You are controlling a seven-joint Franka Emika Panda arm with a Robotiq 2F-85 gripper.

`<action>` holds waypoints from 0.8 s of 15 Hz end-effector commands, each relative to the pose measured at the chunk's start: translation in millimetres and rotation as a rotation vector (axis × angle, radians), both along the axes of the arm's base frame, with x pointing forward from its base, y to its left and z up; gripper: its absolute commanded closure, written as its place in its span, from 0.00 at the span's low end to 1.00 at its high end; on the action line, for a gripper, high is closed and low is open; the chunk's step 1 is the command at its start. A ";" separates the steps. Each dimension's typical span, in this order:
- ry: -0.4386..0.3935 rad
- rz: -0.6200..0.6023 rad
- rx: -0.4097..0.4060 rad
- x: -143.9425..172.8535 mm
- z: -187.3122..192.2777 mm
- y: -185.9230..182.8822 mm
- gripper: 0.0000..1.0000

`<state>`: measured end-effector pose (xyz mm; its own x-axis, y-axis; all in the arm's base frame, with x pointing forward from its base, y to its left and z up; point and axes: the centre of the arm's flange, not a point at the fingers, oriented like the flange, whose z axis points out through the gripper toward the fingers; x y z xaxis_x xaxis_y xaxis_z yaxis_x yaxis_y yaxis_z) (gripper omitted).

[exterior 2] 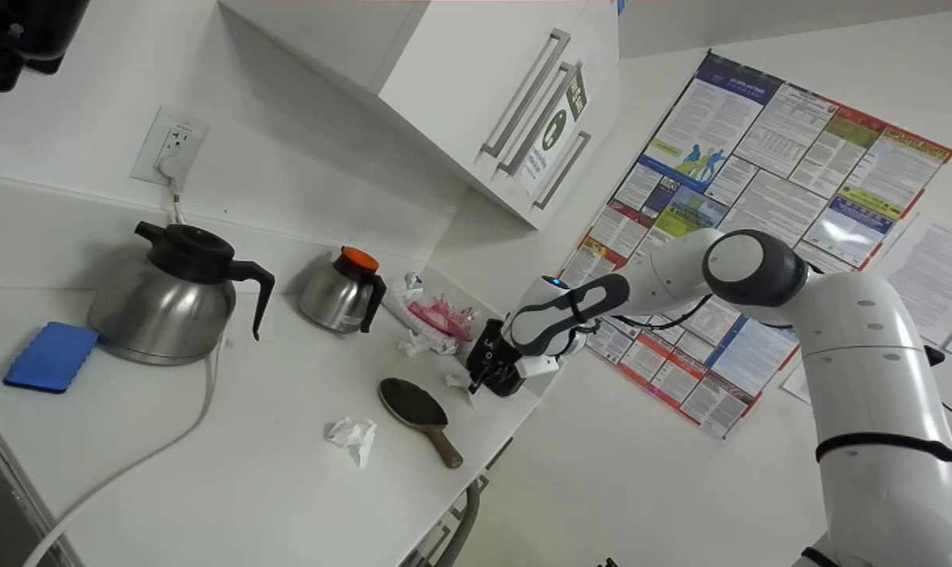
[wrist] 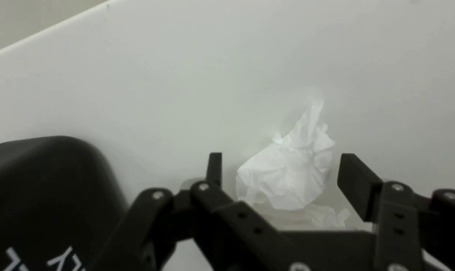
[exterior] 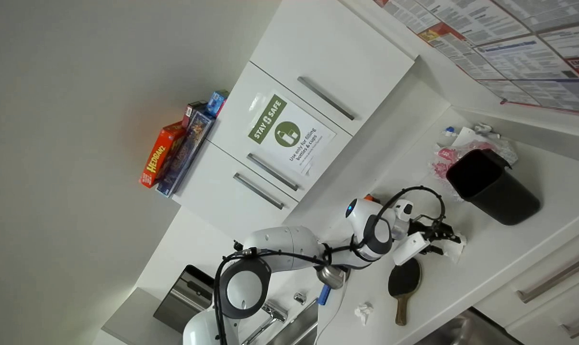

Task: Put the trash in the bin

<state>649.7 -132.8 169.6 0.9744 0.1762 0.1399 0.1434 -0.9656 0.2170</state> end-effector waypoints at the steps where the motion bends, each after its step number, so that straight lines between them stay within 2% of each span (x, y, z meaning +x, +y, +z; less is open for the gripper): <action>1: -0.011 -0.009 0.014 14.0 -1.5 -4.7 0.51; 7: -0.016 -0.016 0.017 18.0 -2.7 -5.2 0.97; 8: -0.016 -0.018 0.018 18.4 -2.8 -5.1 1.00; 11: -0.022 -0.029 0.040 19.4 -2.6 -4.0 1.00; 12: -0.027 -0.042 0.055 7.5 19.3 8.2 1.00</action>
